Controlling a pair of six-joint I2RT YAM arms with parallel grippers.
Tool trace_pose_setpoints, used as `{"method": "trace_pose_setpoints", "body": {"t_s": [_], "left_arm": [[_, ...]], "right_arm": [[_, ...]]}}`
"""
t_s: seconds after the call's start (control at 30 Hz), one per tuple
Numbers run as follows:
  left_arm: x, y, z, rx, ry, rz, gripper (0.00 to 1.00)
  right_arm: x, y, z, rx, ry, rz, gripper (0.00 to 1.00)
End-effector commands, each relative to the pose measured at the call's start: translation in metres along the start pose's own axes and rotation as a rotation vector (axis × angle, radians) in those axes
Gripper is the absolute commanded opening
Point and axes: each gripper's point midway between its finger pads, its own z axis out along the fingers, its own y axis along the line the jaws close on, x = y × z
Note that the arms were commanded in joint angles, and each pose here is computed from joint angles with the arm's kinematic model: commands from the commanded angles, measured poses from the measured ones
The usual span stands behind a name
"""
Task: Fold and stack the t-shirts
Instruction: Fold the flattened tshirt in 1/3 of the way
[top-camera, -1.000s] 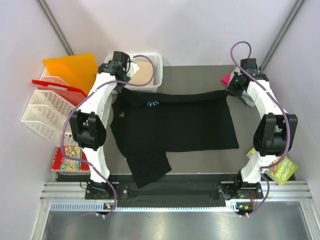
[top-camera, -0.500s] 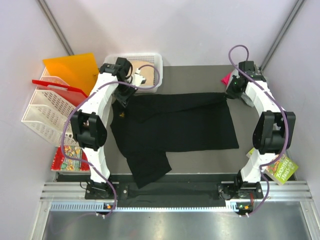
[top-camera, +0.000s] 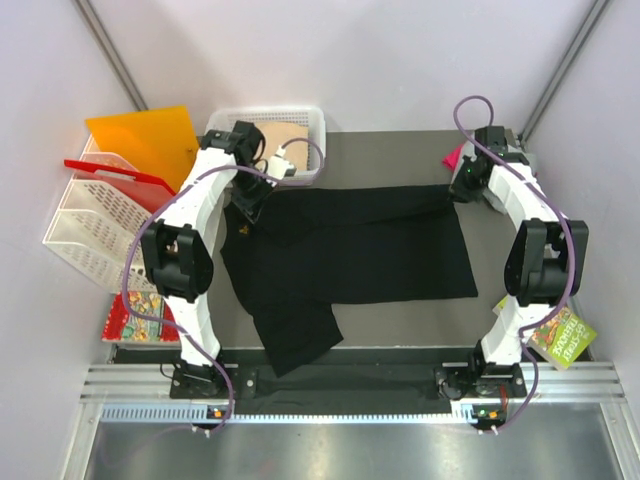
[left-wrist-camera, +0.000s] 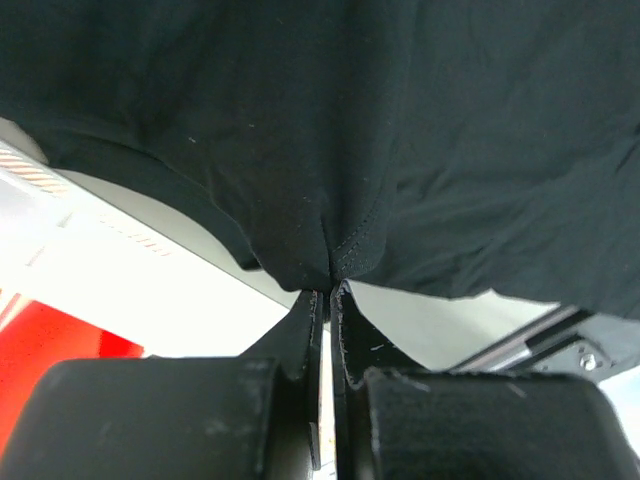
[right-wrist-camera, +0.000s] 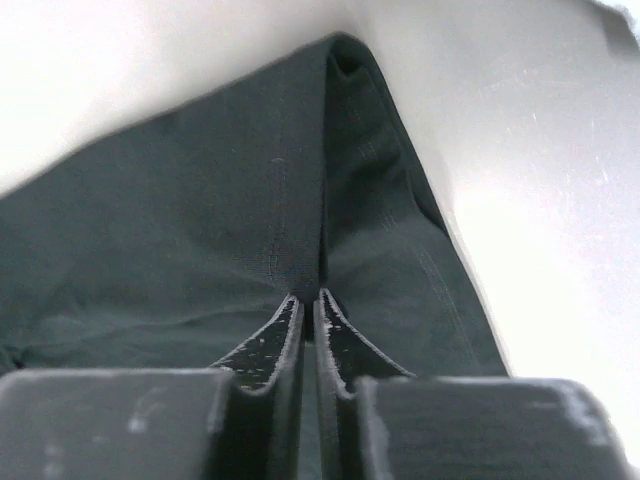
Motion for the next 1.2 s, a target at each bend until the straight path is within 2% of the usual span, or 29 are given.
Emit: {"method": "trace_pose_setpoints", "body": {"t_s": [0.0,0.07,0.1,0.13,0.2,0.27,0.47,0.63,0.8,0.83,0.9,0.93,0.97,1.07,1.17], "left_arm": [[0.053,-0.032,-0.018,0.106,0.159,0.055,0.0],[0.07,-0.031,-0.013,0.098,0.224,0.078,0.0],[0.074,-0.03,-0.011,0.091,0.245,0.083,0.0],[0.08,-0.029,-0.009,0.089,0.267,0.083,0.0],[0.082,-0.031,-0.008,0.094,0.276,0.09,0.0],[0.079,-0.031,-0.009,0.094,0.265,0.083,0.0],[0.07,-0.029,-0.008,0.099,0.24,0.07,0.0],[0.068,-0.032,-0.002,0.118,0.247,0.054,0.17],[0.08,-0.038,0.008,0.158,0.287,0.021,0.22],[0.081,-0.042,0.011,0.185,0.284,0.012,0.25],[0.086,-0.05,0.016,0.221,0.297,0.008,0.4],[0.086,-0.052,0.016,0.234,0.294,0.008,0.5],[0.086,-0.053,0.016,0.235,0.295,0.006,0.65],[0.08,-0.049,0.011,0.218,0.27,0.005,0.68],[0.057,-0.035,-0.004,0.165,0.177,0.009,0.69]], "right_arm": [[-0.001,-0.005,0.0,0.016,-0.01,-0.018,0.19],[0.003,-0.007,0.001,0.026,0.006,-0.016,0.32],[0.003,-0.008,0.002,0.036,0.008,-0.016,0.48],[0.005,-0.009,0.003,0.043,0.016,-0.014,0.55],[0.005,-0.01,0.002,0.056,0.02,-0.012,0.61],[0.004,-0.01,0.002,0.055,0.019,-0.012,0.62],[0.017,0.044,0.003,-0.031,0.044,-0.101,0.61],[0.067,0.13,0.002,-0.166,0.146,-0.291,0.6],[0.125,0.198,-0.011,-0.363,0.232,-0.42,0.58],[0.13,0.204,-0.013,-0.387,0.242,-0.427,0.58],[0.14,0.213,-0.014,-0.425,0.274,-0.432,0.57],[0.141,0.215,-0.014,-0.431,0.278,-0.429,0.57],[0.142,0.216,-0.014,-0.436,0.283,-0.424,0.57],[0.143,0.219,-0.013,-0.446,0.292,-0.415,0.56],[0.146,0.222,-0.012,-0.459,0.313,-0.408,0.55]]}}
